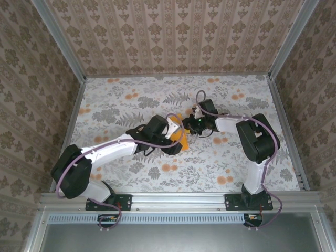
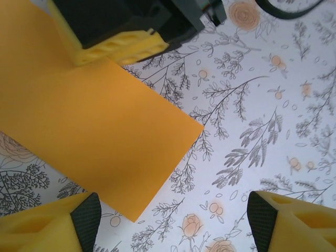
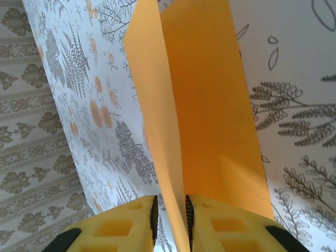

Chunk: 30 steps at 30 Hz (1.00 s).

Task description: Fold a paper plane with a square sheet of paper (fold left side to right side)

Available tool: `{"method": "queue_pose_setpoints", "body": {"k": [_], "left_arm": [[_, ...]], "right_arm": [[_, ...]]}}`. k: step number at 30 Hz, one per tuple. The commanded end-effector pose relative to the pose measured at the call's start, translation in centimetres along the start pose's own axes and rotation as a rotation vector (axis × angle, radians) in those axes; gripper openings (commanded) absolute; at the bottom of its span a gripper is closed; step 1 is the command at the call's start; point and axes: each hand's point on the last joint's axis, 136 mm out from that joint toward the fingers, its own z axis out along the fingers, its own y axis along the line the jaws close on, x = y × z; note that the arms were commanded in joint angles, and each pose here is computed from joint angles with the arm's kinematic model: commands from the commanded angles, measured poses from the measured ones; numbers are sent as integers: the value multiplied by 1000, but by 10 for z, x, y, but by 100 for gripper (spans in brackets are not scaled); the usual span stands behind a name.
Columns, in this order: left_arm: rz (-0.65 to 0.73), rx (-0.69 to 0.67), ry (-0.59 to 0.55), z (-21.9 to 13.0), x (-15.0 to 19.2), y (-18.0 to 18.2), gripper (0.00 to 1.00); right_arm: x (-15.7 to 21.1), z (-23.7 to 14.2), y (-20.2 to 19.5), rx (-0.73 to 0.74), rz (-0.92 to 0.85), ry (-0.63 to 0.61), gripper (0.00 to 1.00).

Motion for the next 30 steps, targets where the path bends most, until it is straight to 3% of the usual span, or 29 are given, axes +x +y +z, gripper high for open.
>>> {"method": "queue_pose_setpoints", "body": {"k": [1, 8, 15, 26, 30], "left_arm": [[109, -32, 10, 7, 4, -5, 79], [231, -103, 58, 28, 5, -18, 90], [315, -209, 97, 51, -2, -21, 100], [400, -410, 176, 76, 4, -8, 100], [402, -434, 198, 81, 6, -4, 95]], "right_arm": [[-1, 5, -4, 23, 2, 34, 17], [-4, -1, -4, 31, 23, 13, 0], [-2, -3, -4, 33, 27, 13, 0], [-1, -4, -4, 33, 33, 11, 0], [-1, -4, -4, 36, 33, 13, 0]]}}
